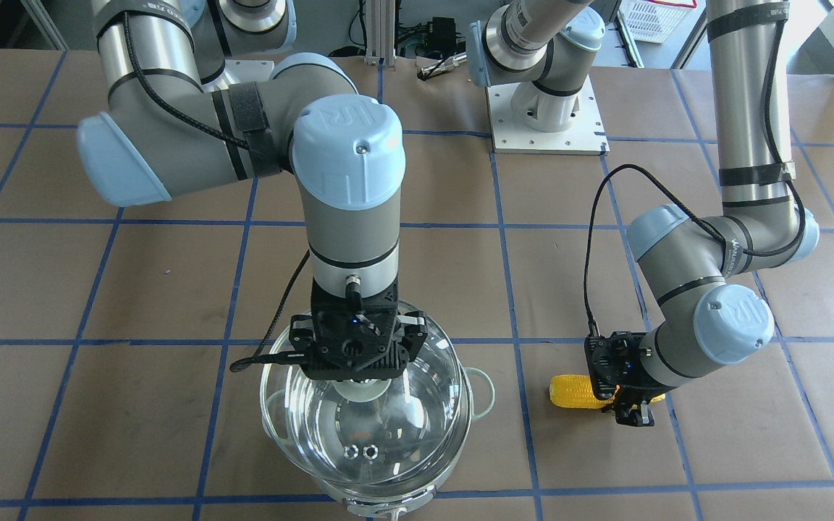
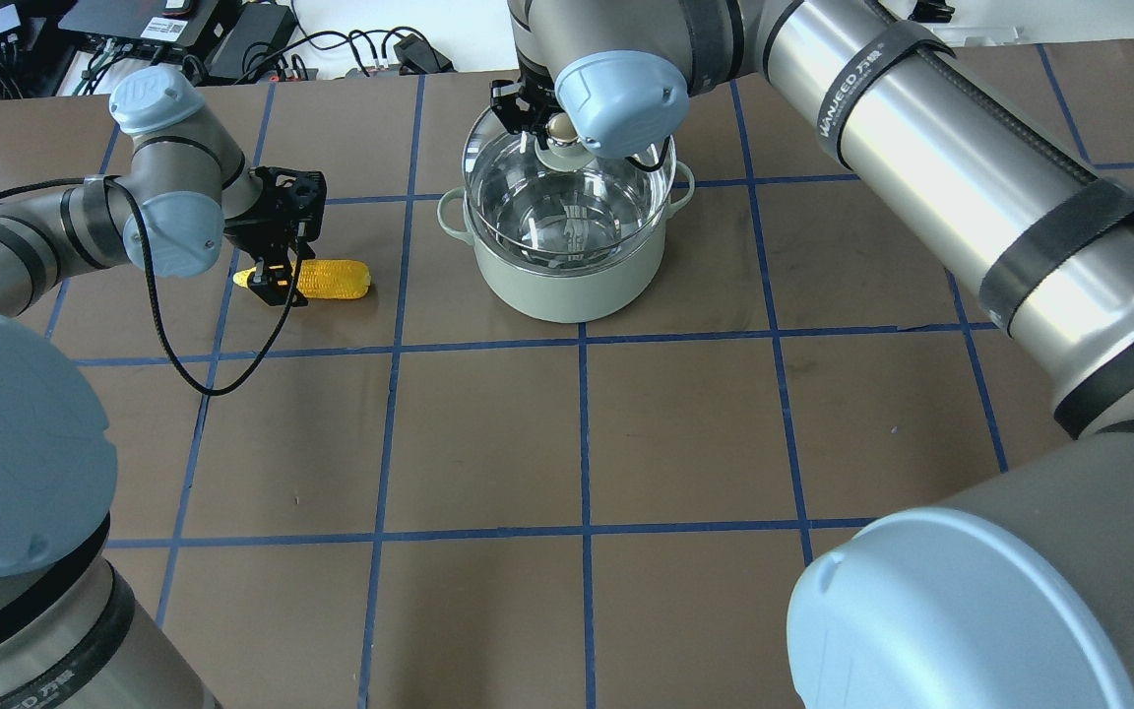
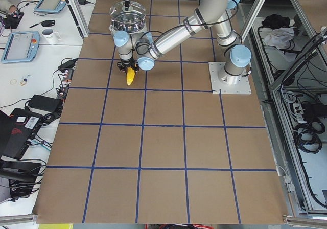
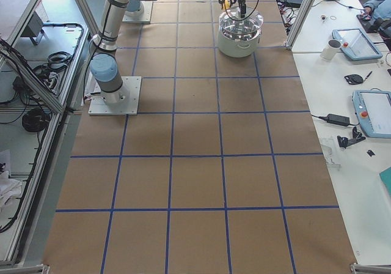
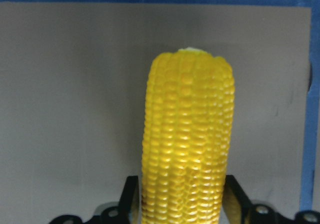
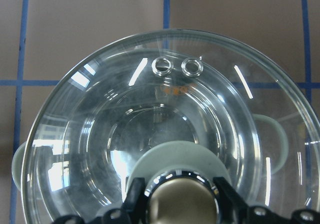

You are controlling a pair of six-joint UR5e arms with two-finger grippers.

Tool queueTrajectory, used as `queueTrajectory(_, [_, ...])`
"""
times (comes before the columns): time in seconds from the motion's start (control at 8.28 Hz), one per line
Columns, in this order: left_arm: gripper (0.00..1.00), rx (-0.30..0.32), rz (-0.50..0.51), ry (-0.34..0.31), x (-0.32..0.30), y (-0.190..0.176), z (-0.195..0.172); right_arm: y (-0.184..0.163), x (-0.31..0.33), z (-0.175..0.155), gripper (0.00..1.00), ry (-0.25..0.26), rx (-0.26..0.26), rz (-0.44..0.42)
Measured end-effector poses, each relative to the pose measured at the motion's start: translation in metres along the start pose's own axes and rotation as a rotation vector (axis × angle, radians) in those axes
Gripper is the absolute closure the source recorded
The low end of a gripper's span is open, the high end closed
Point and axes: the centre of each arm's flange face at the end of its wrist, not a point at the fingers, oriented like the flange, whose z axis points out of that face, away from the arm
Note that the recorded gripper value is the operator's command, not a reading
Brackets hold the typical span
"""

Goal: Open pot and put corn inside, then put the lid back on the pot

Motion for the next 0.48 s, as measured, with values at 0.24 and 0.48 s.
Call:
queueTrajectory(0.24, [1.00, -0.025, -0.016, -0.018, 0.002, -0.007, -0.016, 0.011, 0.046, -0.021, 0.71, 0.007, -0.037, 0.034])
queueTrajectory(0.48, [1.00, -0.060, 0.007, -0.089, 0.009, -0.033, -0.062, 0.033, 0.097, -0.041, 0.73, 0.017, -0.073, 0.062])
